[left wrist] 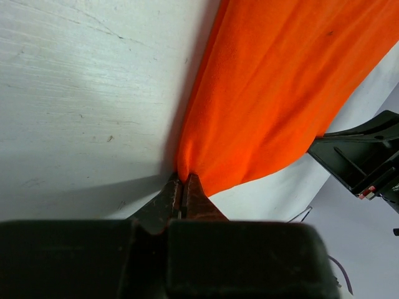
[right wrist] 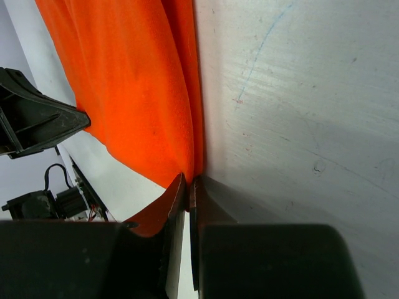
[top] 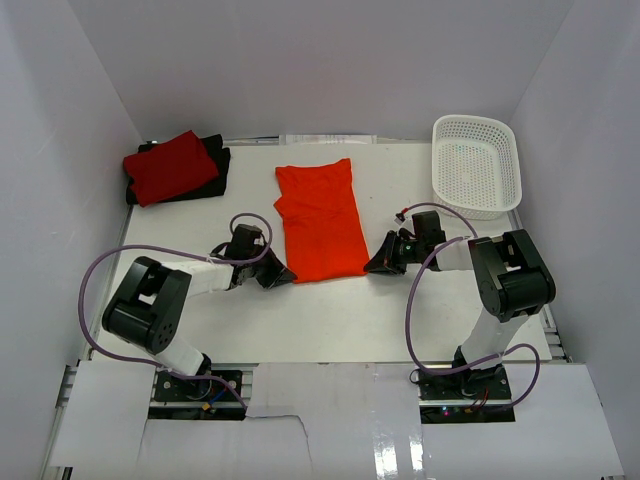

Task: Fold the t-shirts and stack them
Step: Grab one side of the 2/3 rectangular tshirt with both arms

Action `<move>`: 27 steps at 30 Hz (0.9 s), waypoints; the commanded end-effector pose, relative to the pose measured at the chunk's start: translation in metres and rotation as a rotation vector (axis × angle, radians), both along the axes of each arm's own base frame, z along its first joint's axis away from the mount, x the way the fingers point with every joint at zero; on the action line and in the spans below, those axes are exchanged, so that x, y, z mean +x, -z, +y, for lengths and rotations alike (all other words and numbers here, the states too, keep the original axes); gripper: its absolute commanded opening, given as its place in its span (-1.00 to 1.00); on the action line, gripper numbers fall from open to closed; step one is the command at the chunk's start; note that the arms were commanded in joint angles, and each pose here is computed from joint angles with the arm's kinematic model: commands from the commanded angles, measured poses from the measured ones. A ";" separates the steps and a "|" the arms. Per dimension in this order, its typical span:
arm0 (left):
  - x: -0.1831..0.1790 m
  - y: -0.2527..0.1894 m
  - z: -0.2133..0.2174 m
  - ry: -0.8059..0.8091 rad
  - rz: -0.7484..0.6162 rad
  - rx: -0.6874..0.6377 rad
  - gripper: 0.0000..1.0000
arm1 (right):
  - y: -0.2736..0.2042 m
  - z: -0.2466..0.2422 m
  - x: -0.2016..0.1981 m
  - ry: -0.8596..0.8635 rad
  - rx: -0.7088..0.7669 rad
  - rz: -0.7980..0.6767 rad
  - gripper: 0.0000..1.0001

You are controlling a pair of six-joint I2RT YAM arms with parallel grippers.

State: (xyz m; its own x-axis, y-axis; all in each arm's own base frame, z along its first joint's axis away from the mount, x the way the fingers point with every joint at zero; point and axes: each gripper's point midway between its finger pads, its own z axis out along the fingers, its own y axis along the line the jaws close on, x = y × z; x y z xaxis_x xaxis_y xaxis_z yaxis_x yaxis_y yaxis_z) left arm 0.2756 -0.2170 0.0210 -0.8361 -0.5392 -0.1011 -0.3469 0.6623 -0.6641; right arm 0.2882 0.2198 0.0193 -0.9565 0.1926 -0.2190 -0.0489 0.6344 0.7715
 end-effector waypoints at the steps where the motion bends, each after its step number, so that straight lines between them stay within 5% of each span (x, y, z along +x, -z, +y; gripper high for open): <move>1: -0.016 0.015 0.004 0.038 0.043 0.033 -1.00 | 0.002 0.000 -0.004 -0.015 -0.025 0.007 -0.85; 27: -0.099 -0.006 0.014 0.230 0.143 -0.025 -1.00 | -0.010 -0.019 -0.132 -0.138 -0.165 0.143 -0.85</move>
